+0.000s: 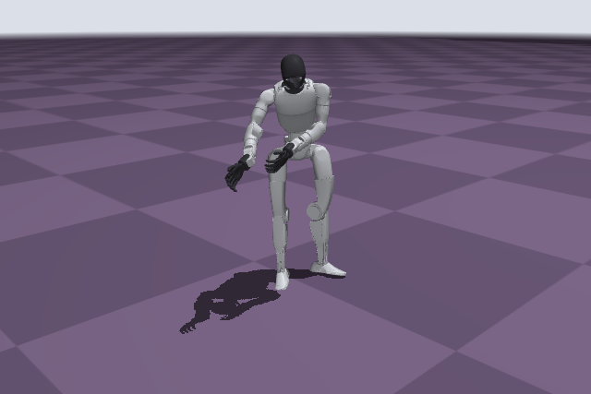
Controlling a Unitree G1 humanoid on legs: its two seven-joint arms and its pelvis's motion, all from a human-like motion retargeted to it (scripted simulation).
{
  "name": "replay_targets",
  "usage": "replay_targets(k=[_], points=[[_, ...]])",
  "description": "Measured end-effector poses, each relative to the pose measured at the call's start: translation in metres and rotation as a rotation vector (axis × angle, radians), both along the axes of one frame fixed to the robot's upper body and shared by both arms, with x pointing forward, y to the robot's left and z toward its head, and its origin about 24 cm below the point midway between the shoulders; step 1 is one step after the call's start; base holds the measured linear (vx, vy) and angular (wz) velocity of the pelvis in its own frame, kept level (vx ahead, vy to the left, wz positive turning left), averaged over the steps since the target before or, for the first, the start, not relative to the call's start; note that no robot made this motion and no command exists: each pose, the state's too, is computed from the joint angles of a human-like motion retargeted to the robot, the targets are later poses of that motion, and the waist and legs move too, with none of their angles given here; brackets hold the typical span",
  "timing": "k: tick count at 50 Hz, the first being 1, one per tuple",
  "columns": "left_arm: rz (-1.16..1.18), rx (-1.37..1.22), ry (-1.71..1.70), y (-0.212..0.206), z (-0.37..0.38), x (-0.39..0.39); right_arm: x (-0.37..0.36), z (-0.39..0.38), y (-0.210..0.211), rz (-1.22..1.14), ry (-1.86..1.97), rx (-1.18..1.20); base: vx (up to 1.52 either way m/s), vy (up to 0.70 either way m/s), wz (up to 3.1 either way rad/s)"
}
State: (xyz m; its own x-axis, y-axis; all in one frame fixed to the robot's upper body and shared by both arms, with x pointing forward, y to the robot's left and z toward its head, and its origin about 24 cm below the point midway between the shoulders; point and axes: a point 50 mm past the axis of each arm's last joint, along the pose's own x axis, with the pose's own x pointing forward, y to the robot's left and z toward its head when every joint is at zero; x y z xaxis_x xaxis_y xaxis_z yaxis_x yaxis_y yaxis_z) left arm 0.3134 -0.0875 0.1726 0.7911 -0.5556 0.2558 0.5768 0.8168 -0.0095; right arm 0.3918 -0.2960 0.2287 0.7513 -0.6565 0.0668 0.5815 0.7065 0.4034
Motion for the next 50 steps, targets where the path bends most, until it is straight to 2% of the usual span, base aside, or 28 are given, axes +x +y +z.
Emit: replay_targets(k=[4, 11, 16, 21, 27, 33, 37, 40, 43, 50], points=[[0.065, 0.018, 0.022, 0.035, -0.032, 0.004, 0.001, -0.057, 0.037, 0.125, 0.064, 0.042, 0.06, -0.08, -0.32], [0.283, 0.098, 0.217, 0.156, -0.130, -0.030, -0.045, -0.183, 0.143, 0.408, 0.316, 0.126, 0.06, -0.07, -0.32], [0.354, 0.132, 0.293, 0.216, -0.152, -0.067, -0.075, -0.212, 0.177, 0.519, 0.367, 0.200, 0.03, -0.08, -0.26], [0.286, 0.094, 0.191, 0.207, -0.125, -0.067, -0.064, -0.173, 0.151, 0.478, 0.193, 0.187, 0.05, -0.06, -0.24], [0.083, 0.029, -0.001, 0.120, -0.065, -0.032, -0.031, -0.095, 0.077, 0.271, -0.027, 0.164, 0.03, -0.02, -0.10], [-0.040, 0.132, -0.075, 0.026, -0.020, -0.004, -0.017, -0.024, -0.008, 0.017, -0.105, 0.115, -0.01, -0.01, 0.00], [-0.039, 0.191, -0.094, 0.001, -0.012, 0.000, -0.023, -0.011, -0.041, -0.098, -0.086, 0.127, -0.01, -0.01, 0.00], [-0.037, 0.175, -0.072, 0.010, -0.022, 0.002, -0.023, -0.024, -0.041, -0.091, -0.066, 0.154, 0.01, -0.04, -0.05], [0.005, 0.146, 0.006, 0.046, -0.053, 0.005, -0.019, -0.061, -0.017, -0.012, -0.019, 0.195, 0.05, -0.06, -0.20], [0.296, 0.225, 0.271, 0.184, -0.155, -0.029, -0.044, -0.193, 0.106, 0.255, 0.325, 0.283, 0.09, -0.08, -0.47]])
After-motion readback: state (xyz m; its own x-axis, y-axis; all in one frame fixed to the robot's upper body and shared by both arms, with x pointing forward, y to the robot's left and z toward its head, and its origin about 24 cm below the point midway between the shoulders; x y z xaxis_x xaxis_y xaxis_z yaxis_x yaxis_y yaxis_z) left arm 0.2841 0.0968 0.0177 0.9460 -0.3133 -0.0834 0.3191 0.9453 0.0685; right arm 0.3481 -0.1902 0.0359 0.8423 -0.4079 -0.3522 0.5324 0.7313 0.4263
